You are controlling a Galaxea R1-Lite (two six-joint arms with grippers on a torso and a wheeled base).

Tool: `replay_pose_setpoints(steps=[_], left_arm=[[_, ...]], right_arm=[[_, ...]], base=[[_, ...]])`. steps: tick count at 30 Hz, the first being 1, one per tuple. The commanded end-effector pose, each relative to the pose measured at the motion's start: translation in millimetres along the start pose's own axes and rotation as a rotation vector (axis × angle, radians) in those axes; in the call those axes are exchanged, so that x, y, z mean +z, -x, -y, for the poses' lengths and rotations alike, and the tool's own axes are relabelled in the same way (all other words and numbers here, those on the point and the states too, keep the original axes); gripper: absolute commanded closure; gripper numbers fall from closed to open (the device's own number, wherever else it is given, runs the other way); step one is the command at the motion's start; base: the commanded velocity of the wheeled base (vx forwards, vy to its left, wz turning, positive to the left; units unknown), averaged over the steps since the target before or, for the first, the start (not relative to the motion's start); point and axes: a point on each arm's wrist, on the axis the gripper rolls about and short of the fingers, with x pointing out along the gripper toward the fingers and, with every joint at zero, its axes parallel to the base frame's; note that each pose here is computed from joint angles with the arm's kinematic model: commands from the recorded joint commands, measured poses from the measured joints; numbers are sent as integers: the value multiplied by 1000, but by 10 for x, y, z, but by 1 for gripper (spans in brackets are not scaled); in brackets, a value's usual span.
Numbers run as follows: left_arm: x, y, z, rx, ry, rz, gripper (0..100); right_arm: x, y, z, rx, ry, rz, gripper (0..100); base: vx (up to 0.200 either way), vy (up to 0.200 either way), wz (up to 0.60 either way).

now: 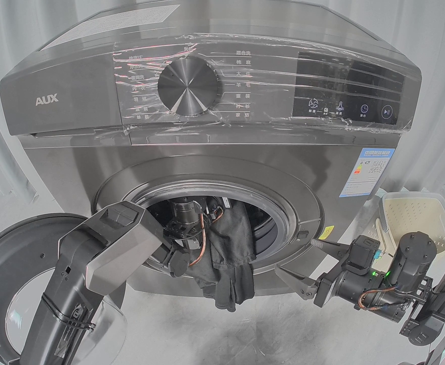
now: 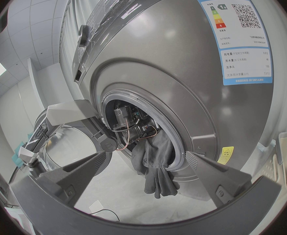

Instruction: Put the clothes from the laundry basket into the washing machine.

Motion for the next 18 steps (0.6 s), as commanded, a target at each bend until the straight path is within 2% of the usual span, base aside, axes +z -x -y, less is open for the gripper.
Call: replay_pose_setpoints(steps=[1, 2, 6, 9, 10, 11, 12, 18], left_arm=[[-26, 7, 1, -1, 0, -2, 100], [-12, 12, -6, 2, 0, 0, 0], [111, 45, 12, 14, -4, 1, 0], [195, 263, 46, 17, -24, -106, 0], [195, 263, 46, 17, -24, -106, 0], [211, 410, 145, -17, -31, -176, 0], [211, 410, 145, -17, -31, -176, 0], [210, 625, 193, -53, -61, -301, 0]], right_arm=[[-6, -4, 2, -1, 0, -2, 0], [-6, -4, 2, -1, 0, -2, 0], [-3, -2, -2, 1, 1, -1, 0], [-22, 8, 8, -4, -1, -11, 0], [-22, 8, 8, -4, -1, -11, 0], [-35, -4, 25, -9, 0, -16, 0], [-35, -4, 25, -7, 0, -17, 0], [-57, -27, 14, -4, -1, -25, 0]], base=[[0, 0, 0], [0, 0, 0], [0, 0, 0], [0, 0, 0], [0, 0, 0], [0, 0, 0], [0, 0, 0], [0, 0, 0]])
